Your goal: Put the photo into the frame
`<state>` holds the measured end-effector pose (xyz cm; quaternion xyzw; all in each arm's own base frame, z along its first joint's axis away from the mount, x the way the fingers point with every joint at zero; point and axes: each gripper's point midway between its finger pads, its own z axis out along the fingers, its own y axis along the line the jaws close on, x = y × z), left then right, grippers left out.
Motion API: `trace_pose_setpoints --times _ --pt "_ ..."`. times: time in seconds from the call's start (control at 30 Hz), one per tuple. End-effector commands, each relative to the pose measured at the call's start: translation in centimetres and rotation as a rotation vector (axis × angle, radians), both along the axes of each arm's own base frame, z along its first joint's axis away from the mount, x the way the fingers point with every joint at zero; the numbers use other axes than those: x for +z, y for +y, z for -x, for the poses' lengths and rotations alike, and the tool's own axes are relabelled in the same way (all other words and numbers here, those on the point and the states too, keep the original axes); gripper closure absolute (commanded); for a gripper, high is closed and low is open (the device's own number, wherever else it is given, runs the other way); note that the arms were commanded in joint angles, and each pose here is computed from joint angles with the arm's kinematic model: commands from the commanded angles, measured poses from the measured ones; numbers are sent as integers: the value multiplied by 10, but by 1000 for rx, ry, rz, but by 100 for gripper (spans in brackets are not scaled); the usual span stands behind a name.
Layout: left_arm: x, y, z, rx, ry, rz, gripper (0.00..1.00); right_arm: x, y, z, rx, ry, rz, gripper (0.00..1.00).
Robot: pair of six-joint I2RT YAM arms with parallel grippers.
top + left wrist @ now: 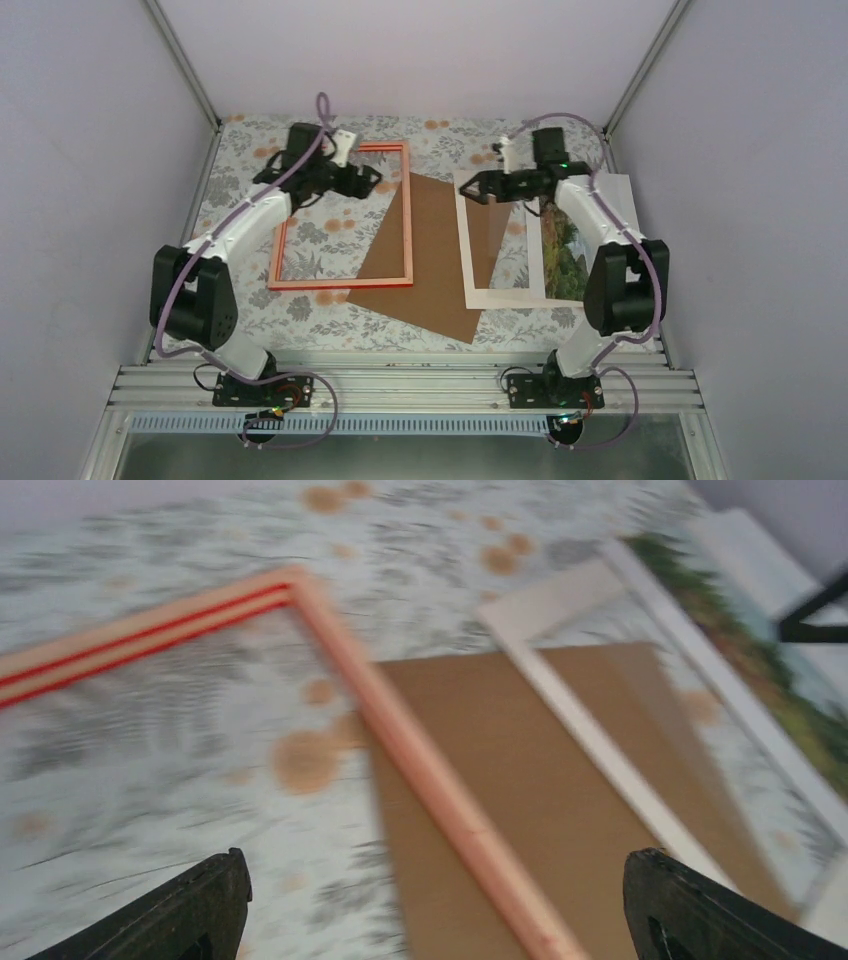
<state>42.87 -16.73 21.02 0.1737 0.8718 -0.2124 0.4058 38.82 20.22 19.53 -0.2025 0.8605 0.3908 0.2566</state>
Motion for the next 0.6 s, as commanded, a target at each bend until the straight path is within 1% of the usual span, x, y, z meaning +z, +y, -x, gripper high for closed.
trace_pose_setpoints --times 0.0,0.13,0.33,0.47,0.57 --pt "4 -84 19 -175 55 154 7 -33 -70 23 -54 89 119 0" --pt "-9 -137 31 -273 119 195 7 -38 -139 27 -210 104 200 0" --pt "-42 -195 50 -361 273 284 7 -50 -234 48 -410 179 321 0" --pt "-59 -227 50 -385 356 327 7 -60 -296 51 -555 217 430 0" --pt "-69 -249 47 -402 409 351 7 -67 -334 48 -640 245 459 0"
